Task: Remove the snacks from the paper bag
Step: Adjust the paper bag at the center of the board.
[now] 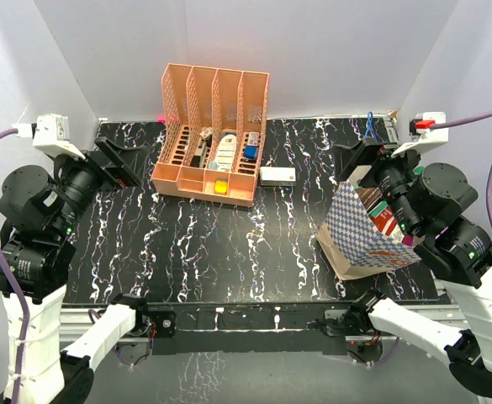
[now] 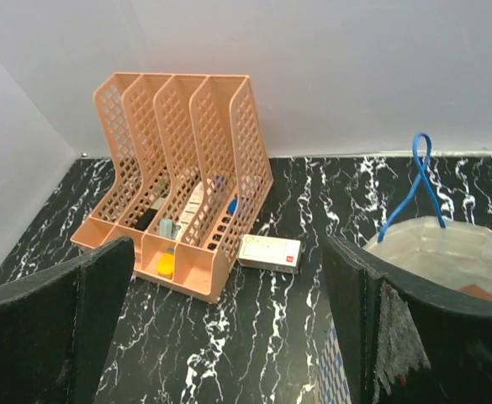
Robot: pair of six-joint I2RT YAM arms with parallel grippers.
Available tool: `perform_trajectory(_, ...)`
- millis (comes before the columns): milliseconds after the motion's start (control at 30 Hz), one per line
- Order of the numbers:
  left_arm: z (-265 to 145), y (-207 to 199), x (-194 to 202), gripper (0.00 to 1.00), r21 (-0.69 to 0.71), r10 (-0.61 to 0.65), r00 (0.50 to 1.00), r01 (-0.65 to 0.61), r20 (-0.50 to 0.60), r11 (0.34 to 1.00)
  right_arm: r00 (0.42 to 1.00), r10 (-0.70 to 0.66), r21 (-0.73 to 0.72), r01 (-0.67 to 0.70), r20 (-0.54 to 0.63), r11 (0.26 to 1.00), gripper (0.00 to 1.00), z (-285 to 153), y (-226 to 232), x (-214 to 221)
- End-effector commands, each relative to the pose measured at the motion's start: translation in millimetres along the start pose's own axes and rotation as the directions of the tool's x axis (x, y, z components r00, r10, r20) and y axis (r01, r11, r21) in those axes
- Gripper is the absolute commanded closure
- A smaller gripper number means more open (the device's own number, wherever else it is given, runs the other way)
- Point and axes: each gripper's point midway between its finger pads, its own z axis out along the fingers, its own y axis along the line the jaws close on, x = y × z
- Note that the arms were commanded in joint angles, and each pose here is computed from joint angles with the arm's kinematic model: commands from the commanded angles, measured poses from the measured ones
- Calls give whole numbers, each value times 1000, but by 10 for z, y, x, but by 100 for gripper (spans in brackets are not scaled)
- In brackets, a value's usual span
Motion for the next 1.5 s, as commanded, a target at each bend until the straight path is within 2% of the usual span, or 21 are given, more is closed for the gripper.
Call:
perform_trajectory(0, -3, 89, 0, 2, -34, -35, 999, 36, 34, 999, 998, 46, 60, -44, -33, 997, 2, -78, -138, 112)
perform_trajectory(400, 125, 285, 322, 2, -71, -144, 990, 143, -8, 987, 982, 154, 223, -127, -110, 967, 2, -296, -477, 463)
perform_trajectory(567, 235, 237, 456, 2, -26, -205, 977, 204, -56, 979, 976, 178, 285, -137, -125, 949, 2, -363, -597, 564)
perform_trajectory(767, 362, 85, 689, 2, 71, -293, 943, 307, -158, 949, 979, 138, 354, -78, -147, 932, 2, -280, -704, 617)
perform_trajectory(933, 431, -49, 936, 2, 150, -364, 893, 410, -264, 900, 983, 73, 403, 0, -166, 915, 2, -50, -750, 653)
perform_trajectory(1133, 419, -91, 1236, 2, 160, -388, 838, 474, -383, 866, 980, 32, 496, 70, -194, 865, 2, 404, -795, 804)
perform_trajectory(1467, 256, -80, 1370, 2, 165, -339, 847, 434, -409, 885, 971, 125, 520, -2, -203, 854, 2, 1427, -1038, 1102)
